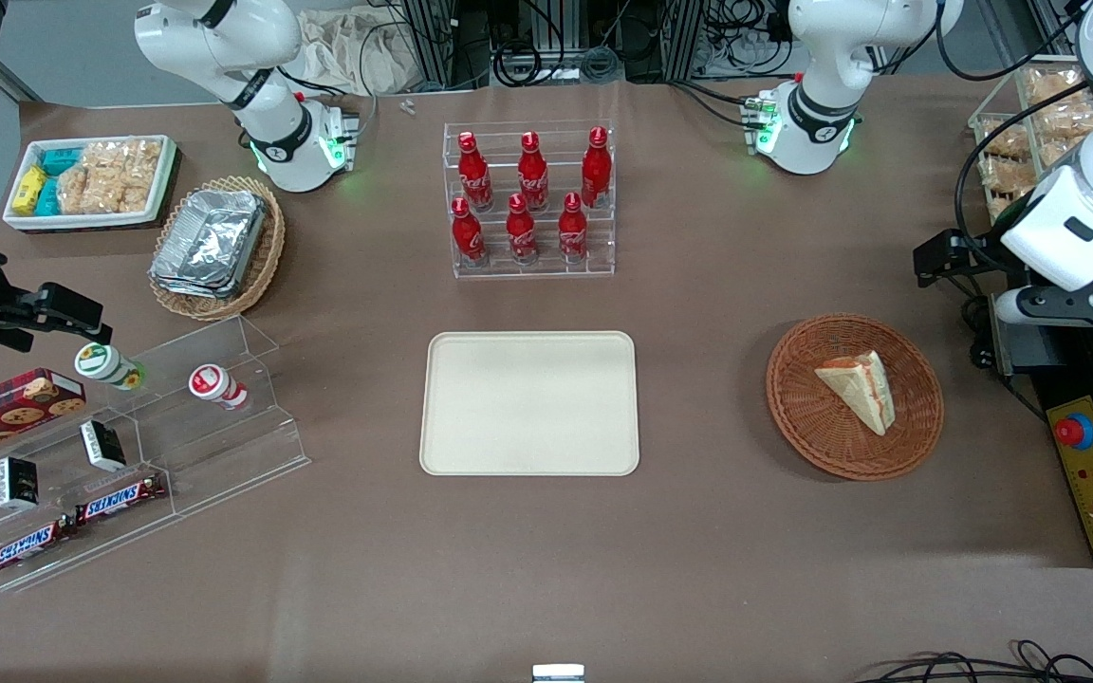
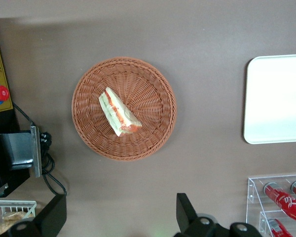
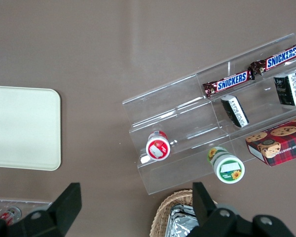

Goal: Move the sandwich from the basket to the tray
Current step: 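Move the left gripper down over the sandwich in the wicker basket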

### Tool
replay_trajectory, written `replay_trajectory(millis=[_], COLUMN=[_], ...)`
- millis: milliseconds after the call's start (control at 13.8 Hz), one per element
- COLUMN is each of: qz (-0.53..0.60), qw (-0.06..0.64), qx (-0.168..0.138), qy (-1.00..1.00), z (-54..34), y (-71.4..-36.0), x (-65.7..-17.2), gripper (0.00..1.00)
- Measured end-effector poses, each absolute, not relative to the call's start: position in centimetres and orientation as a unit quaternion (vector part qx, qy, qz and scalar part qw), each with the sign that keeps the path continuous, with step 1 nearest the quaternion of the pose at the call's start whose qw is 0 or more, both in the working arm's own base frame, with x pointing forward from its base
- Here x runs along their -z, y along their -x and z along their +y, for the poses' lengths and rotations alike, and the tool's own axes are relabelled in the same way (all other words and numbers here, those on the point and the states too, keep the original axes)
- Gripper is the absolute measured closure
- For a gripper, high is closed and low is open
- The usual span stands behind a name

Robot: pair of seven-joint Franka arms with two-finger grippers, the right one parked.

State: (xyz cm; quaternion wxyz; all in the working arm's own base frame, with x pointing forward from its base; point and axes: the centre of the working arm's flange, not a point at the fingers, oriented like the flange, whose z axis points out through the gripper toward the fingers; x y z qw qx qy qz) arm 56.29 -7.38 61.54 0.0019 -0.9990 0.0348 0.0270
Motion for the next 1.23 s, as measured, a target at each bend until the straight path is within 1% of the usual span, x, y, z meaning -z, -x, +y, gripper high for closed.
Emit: replay_trajectory(millis=[217, 361, 506, 723, 795, 940, 1229], qz=[0.033, 0.009, -0.053, -0.145, -0.162, -0.198, -0.260], qw=[0.003, 0.005, 0.010, 0.025, 0.026, 0.024, 0.012], qx=[-0.040, -0.046, -0.061, -0.090, -0.088, -0.073, -0.028], qy=[0.999, 0.999, 0.997, 0.985, 0.983, 0.977, 0.965], z=[-7.5, -7.4, -7.1, -6.9, -6.7, -5.3, -2.3], y=[-55.8, -55.7, -55.7, -55.5, -55.7, -56.3, -56.1], x=[-61.6, -61.4, -60.3, -56.8, -55.2, -51.3, -42.5], gripper=[0.00, 0.00, 0.00, 0.00, 0.00, 0.00, 0.00])
